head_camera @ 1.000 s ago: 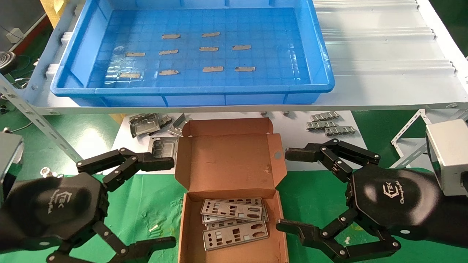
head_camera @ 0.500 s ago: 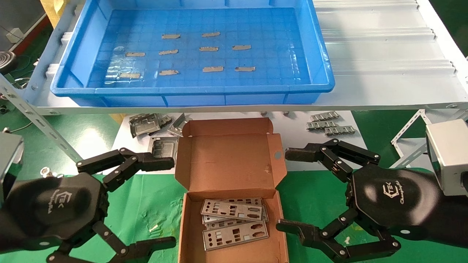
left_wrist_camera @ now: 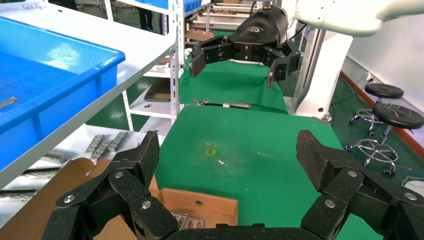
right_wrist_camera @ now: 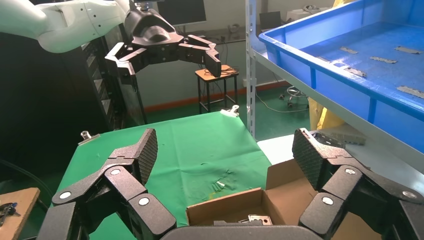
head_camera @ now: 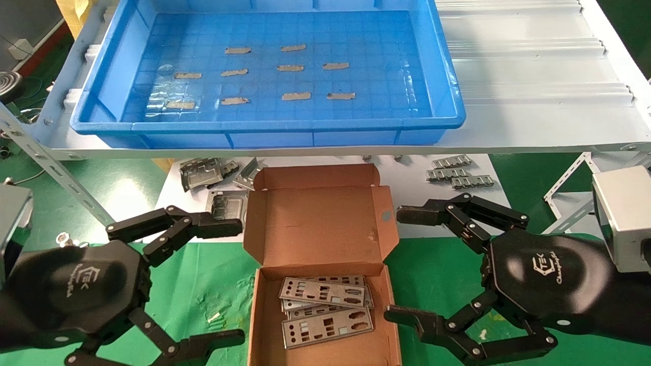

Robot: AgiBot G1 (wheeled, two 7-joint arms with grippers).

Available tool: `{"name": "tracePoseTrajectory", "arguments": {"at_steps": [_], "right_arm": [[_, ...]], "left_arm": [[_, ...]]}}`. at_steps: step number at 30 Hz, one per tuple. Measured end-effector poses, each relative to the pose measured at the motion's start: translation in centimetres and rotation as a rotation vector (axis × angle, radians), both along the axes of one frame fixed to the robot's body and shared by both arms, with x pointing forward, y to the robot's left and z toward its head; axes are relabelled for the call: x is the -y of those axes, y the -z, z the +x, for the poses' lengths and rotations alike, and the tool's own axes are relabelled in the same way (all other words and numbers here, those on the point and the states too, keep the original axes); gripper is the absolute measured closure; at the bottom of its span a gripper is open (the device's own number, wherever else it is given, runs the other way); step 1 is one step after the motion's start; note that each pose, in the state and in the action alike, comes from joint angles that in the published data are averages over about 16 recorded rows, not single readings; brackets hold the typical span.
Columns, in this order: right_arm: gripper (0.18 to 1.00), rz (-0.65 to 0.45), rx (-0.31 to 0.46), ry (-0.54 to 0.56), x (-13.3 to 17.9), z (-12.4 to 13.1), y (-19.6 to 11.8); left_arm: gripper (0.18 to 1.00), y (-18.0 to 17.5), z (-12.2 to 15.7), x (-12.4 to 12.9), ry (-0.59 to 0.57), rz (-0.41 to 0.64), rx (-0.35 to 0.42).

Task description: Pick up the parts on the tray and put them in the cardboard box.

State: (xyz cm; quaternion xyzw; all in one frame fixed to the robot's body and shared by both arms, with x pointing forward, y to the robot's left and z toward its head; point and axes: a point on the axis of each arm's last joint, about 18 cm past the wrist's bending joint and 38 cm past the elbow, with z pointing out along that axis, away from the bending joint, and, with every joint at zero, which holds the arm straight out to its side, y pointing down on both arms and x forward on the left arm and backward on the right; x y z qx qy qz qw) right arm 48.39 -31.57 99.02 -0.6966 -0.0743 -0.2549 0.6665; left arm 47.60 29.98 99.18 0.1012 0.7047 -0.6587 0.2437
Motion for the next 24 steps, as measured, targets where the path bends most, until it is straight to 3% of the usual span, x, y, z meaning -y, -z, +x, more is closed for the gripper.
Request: {"name": "tracePoseTrajectory", "arguments": {"at_steps": [24], "right_arm": [[0.178,0.0,0.0,0.0,0.0,0.0,0.0]], "left_arm": [[0.184,0.0,0.0,0.0,0.0,0.0,0.0]]}}
